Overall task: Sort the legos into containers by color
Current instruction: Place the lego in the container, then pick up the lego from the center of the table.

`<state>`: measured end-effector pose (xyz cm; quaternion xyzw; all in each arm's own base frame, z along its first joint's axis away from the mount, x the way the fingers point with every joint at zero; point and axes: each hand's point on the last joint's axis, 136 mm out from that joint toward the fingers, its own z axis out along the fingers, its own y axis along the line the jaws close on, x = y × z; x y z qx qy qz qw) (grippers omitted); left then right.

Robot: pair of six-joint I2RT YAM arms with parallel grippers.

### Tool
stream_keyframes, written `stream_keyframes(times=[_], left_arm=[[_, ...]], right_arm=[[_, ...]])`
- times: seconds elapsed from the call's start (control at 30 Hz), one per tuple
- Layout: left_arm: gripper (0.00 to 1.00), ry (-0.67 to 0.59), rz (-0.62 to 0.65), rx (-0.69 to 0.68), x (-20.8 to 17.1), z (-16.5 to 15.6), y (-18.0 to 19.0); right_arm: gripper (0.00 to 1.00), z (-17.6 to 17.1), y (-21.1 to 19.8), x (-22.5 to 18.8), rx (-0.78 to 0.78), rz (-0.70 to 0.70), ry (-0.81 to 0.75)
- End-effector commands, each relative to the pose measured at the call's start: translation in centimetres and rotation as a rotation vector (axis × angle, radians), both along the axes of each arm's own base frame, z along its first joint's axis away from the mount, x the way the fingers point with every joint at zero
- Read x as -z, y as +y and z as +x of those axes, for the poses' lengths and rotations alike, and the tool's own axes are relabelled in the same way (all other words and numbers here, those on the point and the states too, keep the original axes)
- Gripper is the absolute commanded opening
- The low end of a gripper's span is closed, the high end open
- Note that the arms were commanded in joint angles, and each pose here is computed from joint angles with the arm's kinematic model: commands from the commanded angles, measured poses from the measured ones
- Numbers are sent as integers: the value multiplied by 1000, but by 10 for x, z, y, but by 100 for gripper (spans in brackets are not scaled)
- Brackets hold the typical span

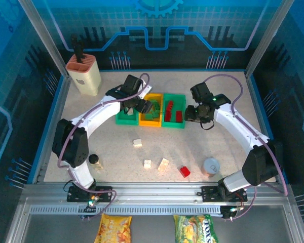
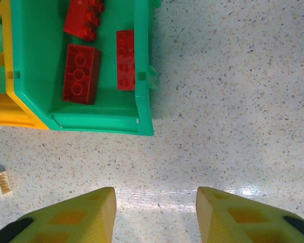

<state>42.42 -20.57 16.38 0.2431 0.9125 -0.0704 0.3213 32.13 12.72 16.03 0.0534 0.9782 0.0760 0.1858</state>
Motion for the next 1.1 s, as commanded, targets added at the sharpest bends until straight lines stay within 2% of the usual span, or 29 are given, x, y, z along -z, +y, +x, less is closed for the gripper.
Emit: stream_keyframes(times=[0.0, 0.13, 0.27, 0.5, 0.57, 0.87, 1.07], left_arm=[[72, 71, -67, -248, -4, -13, 22], [73, 158, -119, -385, 2, -31, 31], [74, 216, -205, -437, 10, -50, 23], [72, 354, -88, -499, 38, -83, 20], [72, 357, -41, -531, 48, -91, 22], [70, 425, -28, -694, 86, -118, 32], [70, 478, -46, -724, 114, -130, 30]], right_arm=[[46, 2, 4, 2, -35, -15, 4], [46, 2, 6, 8, -50, -21, 22], [46, 2, 8, 16, -62, -24, 44], [46, 4, 13, 24, -78, -12, 70], [46, 4, 14, 24, -80, -13, 72], [46, 7, 16, 23, -90, -20, 73], [46, 6, 16, 26, -95, -24, 85]])
